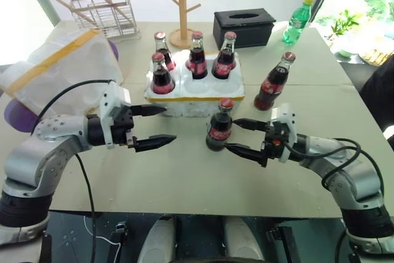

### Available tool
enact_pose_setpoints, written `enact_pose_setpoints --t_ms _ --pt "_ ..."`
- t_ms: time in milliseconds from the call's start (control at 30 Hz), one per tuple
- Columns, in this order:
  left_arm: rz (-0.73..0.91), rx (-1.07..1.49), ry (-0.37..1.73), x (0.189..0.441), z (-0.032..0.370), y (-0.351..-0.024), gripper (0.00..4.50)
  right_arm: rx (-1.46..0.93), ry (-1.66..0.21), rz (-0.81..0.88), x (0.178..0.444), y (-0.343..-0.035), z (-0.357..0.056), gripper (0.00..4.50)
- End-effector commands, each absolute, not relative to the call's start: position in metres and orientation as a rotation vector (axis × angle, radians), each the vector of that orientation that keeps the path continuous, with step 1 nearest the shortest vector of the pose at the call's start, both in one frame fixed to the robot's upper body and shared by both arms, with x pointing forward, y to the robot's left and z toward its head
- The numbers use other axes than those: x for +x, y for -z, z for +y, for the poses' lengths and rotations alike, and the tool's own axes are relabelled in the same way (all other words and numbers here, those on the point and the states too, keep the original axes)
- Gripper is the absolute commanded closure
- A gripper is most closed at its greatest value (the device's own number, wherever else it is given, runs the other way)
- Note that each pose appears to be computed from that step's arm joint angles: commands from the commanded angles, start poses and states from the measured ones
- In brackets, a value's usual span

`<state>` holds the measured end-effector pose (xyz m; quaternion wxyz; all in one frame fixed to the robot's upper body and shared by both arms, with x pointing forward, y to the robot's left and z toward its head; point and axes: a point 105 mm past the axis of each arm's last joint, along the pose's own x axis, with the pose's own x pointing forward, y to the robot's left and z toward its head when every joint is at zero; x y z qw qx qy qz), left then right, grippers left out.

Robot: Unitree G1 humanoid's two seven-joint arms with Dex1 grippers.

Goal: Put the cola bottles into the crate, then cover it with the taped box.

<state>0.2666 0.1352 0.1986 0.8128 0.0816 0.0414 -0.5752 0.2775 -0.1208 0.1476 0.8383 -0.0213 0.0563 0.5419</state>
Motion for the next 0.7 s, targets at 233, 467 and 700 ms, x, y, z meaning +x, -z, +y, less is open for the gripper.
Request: enact_pose_setpoints --t_ms 233,467,700 --pt "0.074 0.184 1.343 0.251 0.123 -0.210 0.04 -0.038 -1.222 0.107 0.288 -0.146 -0.101 0.00" --pt "0.083 0.205 1.360 0.251 0.121 -0.206 0.00 0.019 -1.279 0.098 0.295 -0.145 -0.084 0.55" --pt "0.059 0.194 1.312 0.254 0.123 -0.210 0.00 0.079 -1.340 0.027 0.289 -0.181 -0.083 1.69"
